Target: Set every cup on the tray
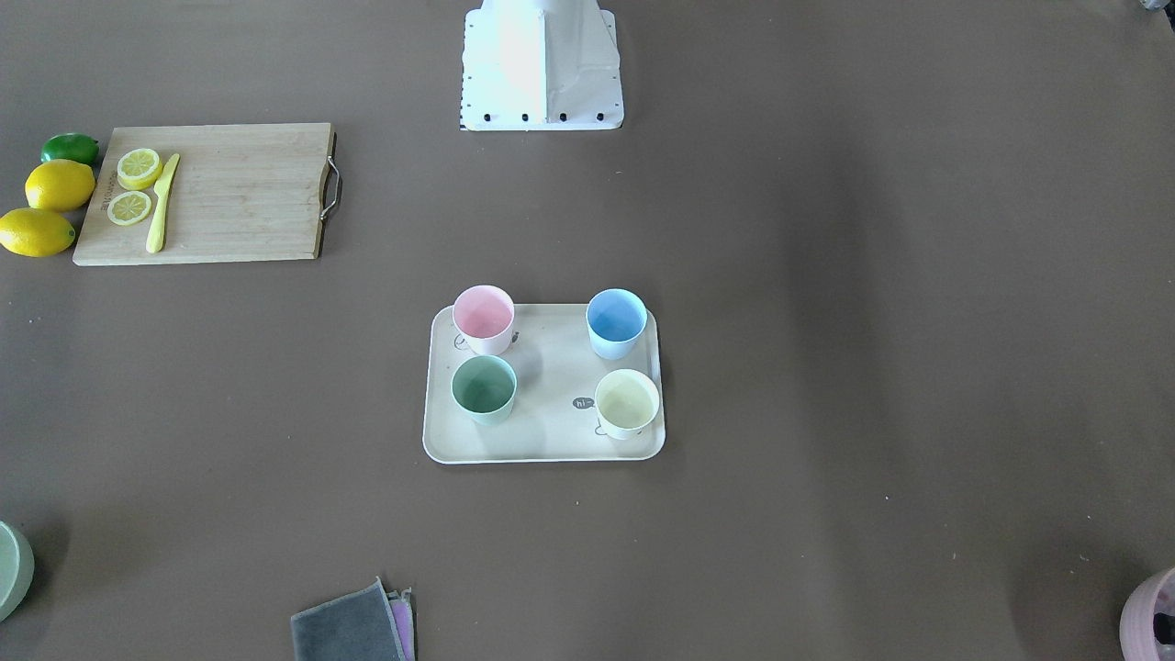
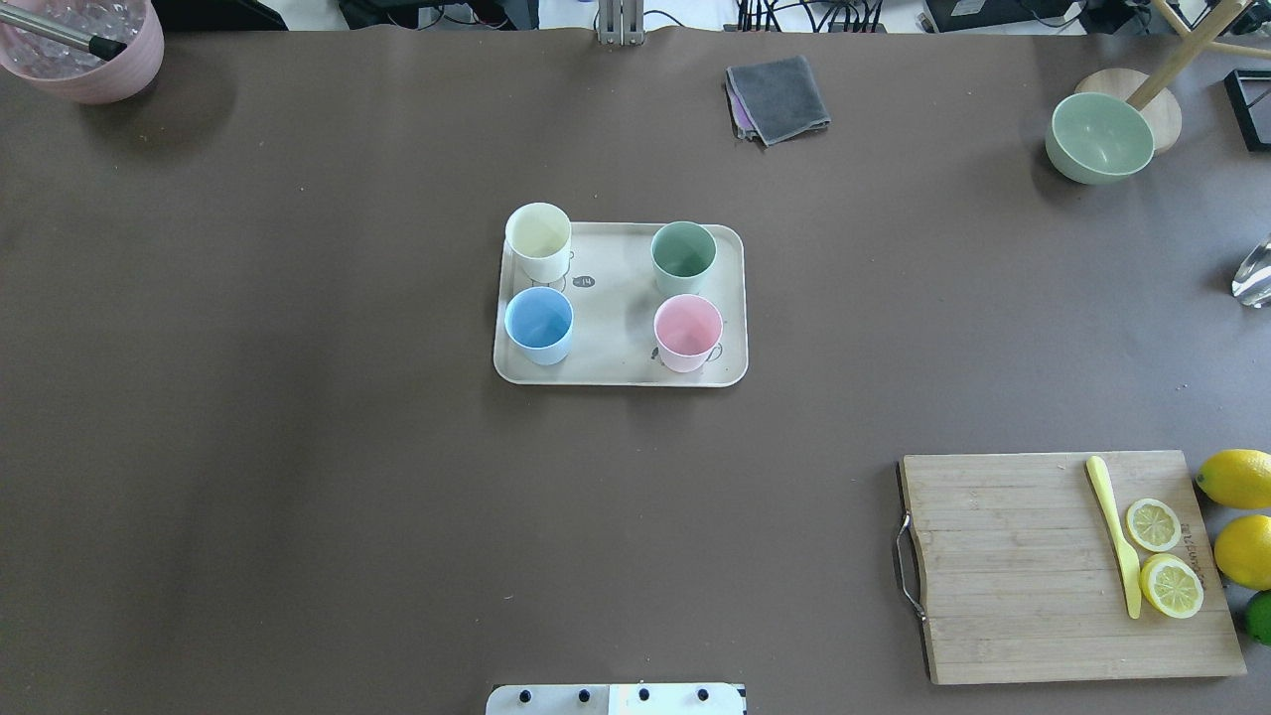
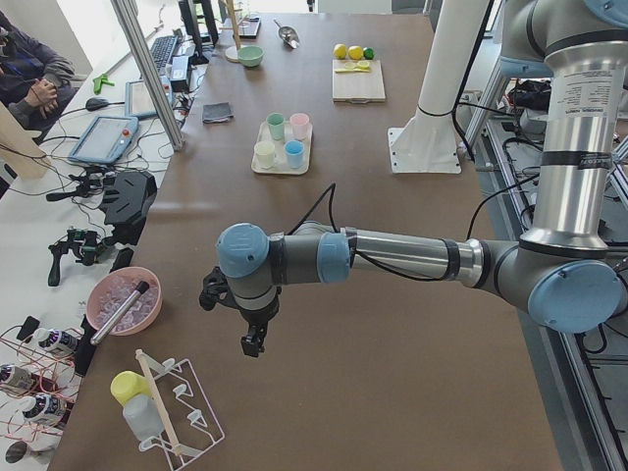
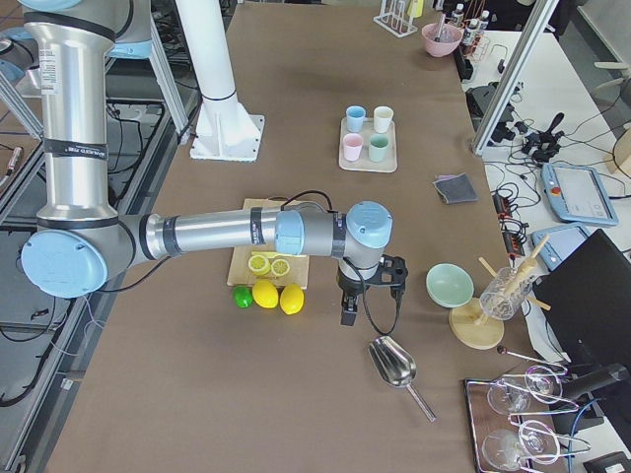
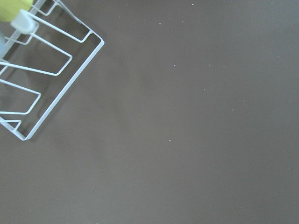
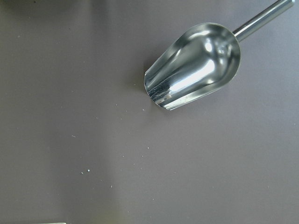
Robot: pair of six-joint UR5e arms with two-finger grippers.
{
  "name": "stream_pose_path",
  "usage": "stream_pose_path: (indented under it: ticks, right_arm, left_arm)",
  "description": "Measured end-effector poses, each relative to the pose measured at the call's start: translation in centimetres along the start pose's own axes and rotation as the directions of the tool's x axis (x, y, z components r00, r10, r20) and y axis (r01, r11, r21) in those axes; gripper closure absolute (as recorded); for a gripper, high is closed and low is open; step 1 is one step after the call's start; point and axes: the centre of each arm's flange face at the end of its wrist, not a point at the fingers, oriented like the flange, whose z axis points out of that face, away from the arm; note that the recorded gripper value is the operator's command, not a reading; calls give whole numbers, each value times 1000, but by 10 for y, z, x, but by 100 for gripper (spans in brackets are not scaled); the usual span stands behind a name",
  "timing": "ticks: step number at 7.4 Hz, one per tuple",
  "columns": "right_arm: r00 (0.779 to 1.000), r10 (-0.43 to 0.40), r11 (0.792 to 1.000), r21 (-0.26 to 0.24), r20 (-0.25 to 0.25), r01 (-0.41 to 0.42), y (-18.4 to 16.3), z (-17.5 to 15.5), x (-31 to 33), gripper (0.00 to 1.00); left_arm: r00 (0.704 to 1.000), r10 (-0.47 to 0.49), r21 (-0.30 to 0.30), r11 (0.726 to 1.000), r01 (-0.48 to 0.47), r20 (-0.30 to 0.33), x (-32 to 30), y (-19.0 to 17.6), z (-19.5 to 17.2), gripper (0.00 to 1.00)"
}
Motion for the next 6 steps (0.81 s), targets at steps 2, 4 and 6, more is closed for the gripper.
stream_pose_path:
  ticks: [2, 4, 6]
  right_arm:
    - [1000, -12, 1000, -2, -7, 12, 0, -1, 1, 0]
    - [1000, -14, 1000, -1, -6, 14, 0, -2, 1, 0]
    - [1000, -15, 1000, 0, -5, 15, 0, -2, 1, 0]
  left_arm:
    - [1000, -6, -5, 1000, 6, 1, -3, 8, 4, 1]
    - [1000, 0, 0, 1000, 0, 3, -1, 8, 2, 1]
    - [1000, 7, 3, 1000, -7, 1, 1, 12, 1, 1]
